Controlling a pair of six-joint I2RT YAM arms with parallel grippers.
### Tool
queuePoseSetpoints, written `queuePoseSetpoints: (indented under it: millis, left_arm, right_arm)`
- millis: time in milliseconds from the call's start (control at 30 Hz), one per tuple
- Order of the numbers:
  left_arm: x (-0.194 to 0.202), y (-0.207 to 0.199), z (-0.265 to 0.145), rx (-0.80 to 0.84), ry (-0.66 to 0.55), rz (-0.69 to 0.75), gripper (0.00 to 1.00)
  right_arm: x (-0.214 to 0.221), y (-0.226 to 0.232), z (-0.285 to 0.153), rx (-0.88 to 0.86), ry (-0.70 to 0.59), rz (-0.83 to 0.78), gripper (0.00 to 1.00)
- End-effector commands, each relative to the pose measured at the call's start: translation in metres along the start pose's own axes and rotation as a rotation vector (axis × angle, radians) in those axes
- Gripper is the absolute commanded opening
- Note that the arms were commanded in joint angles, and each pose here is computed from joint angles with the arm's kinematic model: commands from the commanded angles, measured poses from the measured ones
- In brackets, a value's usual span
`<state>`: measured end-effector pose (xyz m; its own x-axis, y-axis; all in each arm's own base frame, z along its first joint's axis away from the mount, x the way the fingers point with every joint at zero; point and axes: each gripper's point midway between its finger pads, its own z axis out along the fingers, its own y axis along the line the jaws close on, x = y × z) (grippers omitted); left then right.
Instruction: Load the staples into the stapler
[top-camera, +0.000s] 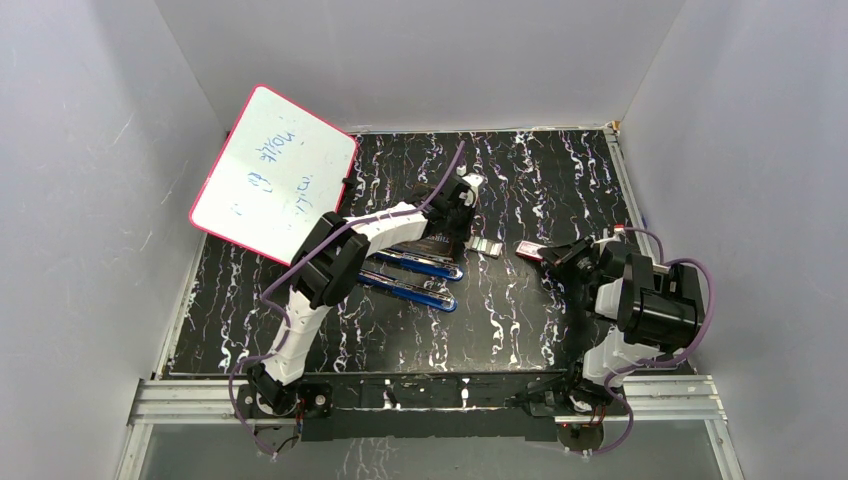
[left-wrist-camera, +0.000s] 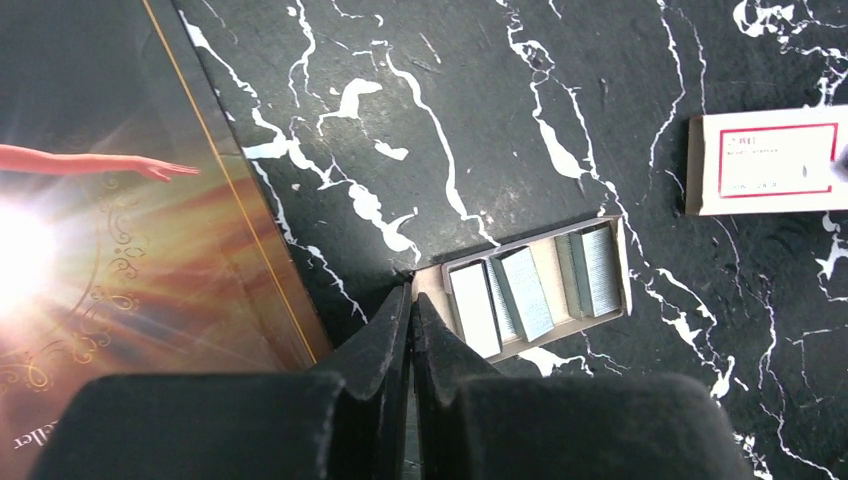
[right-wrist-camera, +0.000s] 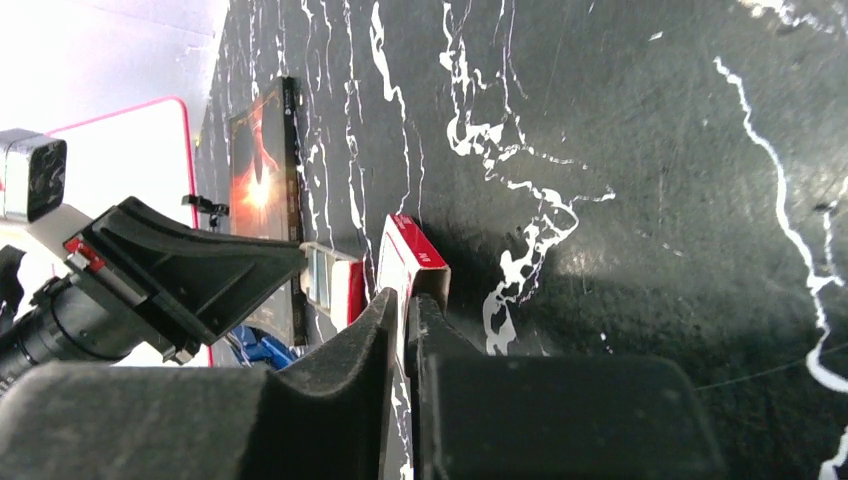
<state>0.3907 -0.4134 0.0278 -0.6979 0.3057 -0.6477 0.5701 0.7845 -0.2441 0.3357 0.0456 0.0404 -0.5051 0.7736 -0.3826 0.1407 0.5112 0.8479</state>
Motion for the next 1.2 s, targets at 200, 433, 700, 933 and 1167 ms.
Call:
queuePoseSetpoints:
  millis: [200, 433, 700, 933, 1167]
  left_arm:
    - [-0.037, -0.020, -0.029, 0.067, -0.053, 0.025, 0.23]
    - [-0.060, -0.024, -0.041, 0.065, -0.098, 0.043, 0.34]
    - [-0.119, -0.029, -0.118, 0.024, -0.347, -0.010, 0.82]
    - [-0.147, 0.021, -0.182, -0.208, -0.588, -0.329, 0.98]
    - [-0.138, 0.039, -0.215, -0.140, -0.780, -0.496, 0.99]
  right_arm:
    - [-0.047, 0.007, -0.001, 0.118, -0.099, -0.146, 0.39]
    - [-0.064, -0.001, -0.020, 0.273, -0.160, -0.204, 0.49]
    - [-0.123, 0.085, -0.078, 0.266, -0.369, -0.369, 0.68]
    - [-0.133, 0.165, -0.077, 0.071, -0.432, -0.287, 0.98]
    - [-0.110, 0.228, -0.053, 0.012, -0.455, -0.200, 0.98]
